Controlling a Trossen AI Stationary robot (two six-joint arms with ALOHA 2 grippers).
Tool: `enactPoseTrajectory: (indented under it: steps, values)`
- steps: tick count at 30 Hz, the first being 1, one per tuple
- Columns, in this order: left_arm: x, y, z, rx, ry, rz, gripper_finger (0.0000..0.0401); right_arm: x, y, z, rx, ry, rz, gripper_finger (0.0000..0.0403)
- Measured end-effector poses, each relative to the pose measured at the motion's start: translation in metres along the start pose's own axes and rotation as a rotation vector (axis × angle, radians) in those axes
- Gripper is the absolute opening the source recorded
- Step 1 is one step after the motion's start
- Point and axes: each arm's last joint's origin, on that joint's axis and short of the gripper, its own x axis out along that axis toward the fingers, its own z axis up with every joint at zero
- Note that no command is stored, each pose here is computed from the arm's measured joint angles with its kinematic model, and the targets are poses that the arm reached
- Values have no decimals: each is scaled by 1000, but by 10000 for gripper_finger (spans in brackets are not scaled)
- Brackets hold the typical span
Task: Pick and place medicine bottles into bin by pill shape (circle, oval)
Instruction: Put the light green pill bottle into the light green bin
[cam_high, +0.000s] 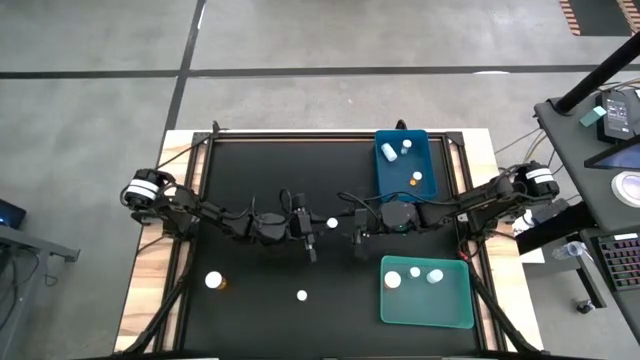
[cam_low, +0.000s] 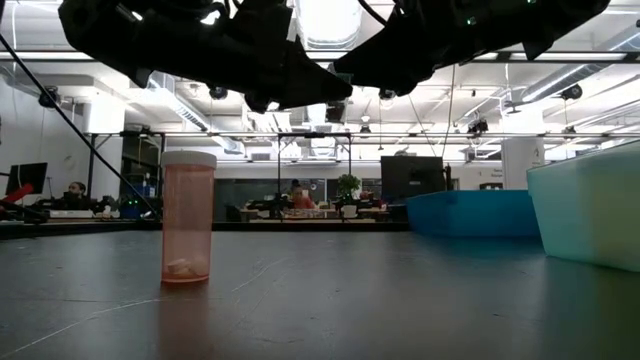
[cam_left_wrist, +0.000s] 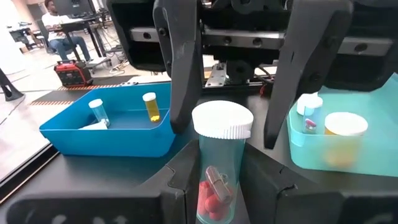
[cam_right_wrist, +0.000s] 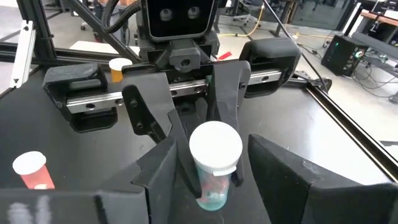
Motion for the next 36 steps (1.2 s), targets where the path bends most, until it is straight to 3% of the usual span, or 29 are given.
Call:
enactPoseTrajectory:
  steps: [13,28,36]
  values:
    - [0,-1,0,-1,-2,-5,82,0,0,0,3,2,0,107]
    - [-2,-5,0,1,0,-19,164,-14,-3,7,15,38,10,111]
    - [-14,-3,13,15,8,-34,168,-61,2,33,110,263,184,109]
